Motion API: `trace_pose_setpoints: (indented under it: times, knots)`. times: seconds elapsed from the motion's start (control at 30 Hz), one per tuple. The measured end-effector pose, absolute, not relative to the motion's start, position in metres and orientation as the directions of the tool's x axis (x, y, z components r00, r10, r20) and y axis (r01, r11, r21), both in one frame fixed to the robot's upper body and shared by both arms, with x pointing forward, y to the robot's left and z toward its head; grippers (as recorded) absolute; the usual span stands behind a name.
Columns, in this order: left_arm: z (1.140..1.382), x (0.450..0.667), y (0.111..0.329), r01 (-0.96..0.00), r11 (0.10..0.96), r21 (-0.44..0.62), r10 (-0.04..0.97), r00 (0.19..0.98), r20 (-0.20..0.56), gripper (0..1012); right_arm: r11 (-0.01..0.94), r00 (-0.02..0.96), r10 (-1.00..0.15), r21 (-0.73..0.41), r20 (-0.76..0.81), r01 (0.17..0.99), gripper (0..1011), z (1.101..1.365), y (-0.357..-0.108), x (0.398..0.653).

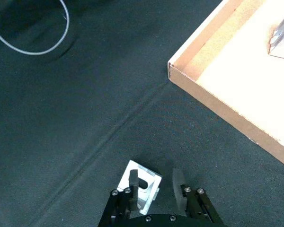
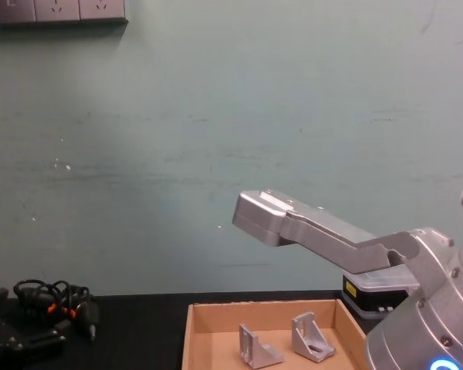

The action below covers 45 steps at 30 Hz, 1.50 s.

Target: Use one hand to pick up the angle iron from the table and place it into the box.

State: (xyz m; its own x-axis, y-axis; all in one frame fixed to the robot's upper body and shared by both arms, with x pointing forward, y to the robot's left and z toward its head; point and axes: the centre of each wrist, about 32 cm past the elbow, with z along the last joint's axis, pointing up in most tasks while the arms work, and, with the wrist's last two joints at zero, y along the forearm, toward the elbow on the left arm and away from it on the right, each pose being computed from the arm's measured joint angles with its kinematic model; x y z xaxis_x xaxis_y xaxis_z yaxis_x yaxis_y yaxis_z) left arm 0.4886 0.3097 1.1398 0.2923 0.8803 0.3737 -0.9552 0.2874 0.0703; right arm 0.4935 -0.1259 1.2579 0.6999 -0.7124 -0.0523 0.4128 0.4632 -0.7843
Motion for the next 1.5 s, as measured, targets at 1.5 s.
trace_pose_setpoints:
  times: [1.5]
  knots:
    - [1.140, 0.489, 0.310, -0.955, 0.287, 0.070, 0.880, 0.292, 0.374, 1000, 0.516, 0.654, -0.757, -0.614, -0.001, 0.597, 57, 1.310, -0.147, 0.500]
